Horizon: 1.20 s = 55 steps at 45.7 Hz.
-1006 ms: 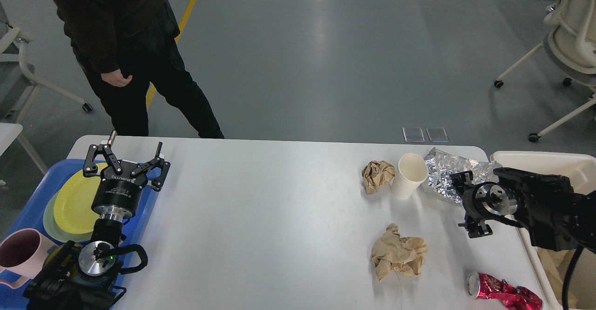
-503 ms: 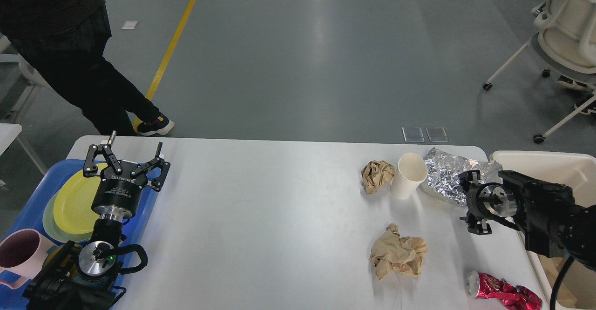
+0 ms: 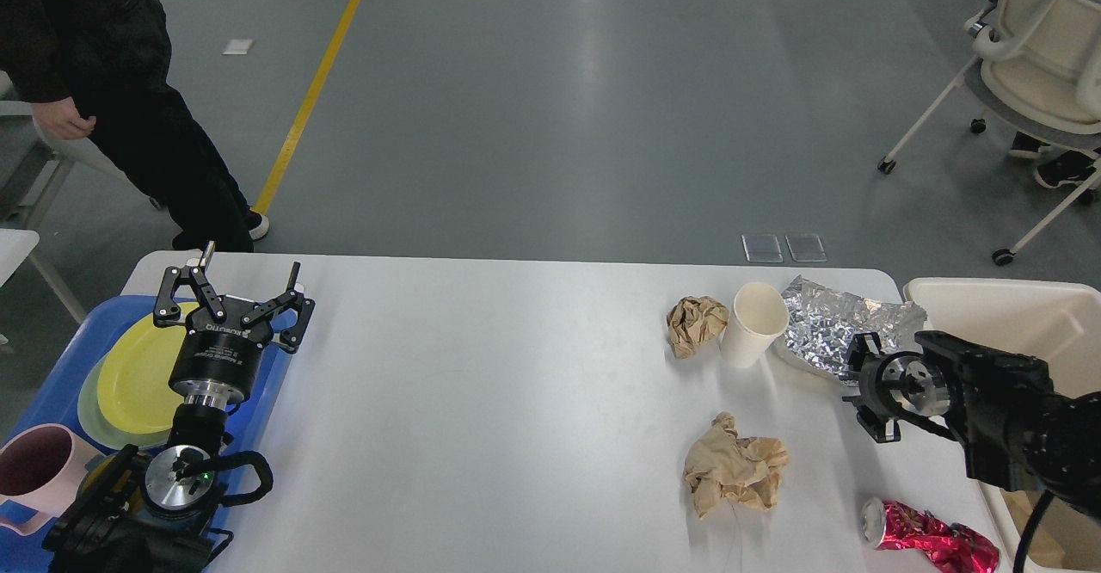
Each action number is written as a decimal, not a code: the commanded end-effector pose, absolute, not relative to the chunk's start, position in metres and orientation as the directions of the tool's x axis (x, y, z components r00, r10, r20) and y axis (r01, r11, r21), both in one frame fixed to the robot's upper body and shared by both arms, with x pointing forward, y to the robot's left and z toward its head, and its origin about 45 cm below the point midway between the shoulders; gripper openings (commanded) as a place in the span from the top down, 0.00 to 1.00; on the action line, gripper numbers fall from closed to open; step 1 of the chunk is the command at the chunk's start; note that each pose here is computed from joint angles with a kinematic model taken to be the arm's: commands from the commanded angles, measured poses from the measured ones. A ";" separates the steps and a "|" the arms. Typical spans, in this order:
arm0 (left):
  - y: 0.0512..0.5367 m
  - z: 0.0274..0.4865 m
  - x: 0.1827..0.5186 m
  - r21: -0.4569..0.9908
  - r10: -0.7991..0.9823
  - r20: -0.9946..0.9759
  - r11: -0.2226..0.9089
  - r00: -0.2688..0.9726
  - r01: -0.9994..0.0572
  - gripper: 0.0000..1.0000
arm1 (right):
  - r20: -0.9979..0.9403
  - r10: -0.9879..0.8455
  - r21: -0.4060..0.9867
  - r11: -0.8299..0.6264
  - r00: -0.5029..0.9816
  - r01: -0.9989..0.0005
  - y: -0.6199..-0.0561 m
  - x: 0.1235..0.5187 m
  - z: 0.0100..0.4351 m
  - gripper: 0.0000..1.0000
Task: Tidy desktop
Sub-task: 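Close the right gripper on the crumpled silver foil, then lift the silver foil with the right gripper over the white bin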
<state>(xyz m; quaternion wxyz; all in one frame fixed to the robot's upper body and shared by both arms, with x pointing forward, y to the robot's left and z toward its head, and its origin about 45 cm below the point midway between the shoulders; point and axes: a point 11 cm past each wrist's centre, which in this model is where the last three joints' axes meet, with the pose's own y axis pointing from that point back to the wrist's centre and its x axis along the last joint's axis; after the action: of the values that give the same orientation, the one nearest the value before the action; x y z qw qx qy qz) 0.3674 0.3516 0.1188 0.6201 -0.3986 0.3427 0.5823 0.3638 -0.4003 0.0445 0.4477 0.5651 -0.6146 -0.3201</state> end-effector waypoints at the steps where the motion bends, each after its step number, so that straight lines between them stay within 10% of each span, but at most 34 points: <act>1: 0.352 0.118 0.367 -0.094 0.449 -0.889 0.003 0.086 -0.996 0.04 | 0.184 -0.982 0.900 0.154 0.035 -0.408 -0.399 0.365 0.045 0.85; 4: 0.352 0.118 0.367 -0.094 0.449 -0.889 0.003 0.086 -0.996 0.04 | 0.178 -0.983 0.903 0.147 0.039 -0.403 -0.398 0.364 0.044 1.00; 29: 0.352 0.119 0.368 -0.096 0.449 -0.889 0.003 0.087 -0.995 0.04 | 0.194 -0.981 0.900 0.177 0.003 -0.398 -0.425 0.373 0.071 1.00; 55: 0.352 0.119 0.368 -0.095 0.449 -0.889 0.005 0.087 -0.995 0.04 | 0.398 -0.889 0.887 0.311 0.225 -0.340 -0.476 0.393 0.228 1.00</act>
<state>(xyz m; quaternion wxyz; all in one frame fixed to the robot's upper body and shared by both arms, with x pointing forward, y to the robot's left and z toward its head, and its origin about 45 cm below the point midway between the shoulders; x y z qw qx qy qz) 0.3675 0.3514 0.1189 0.6202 -0.3986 0.3430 0.5821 0.4001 -0.4732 0.2005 0.5280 0.5351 -0.6049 -0.2626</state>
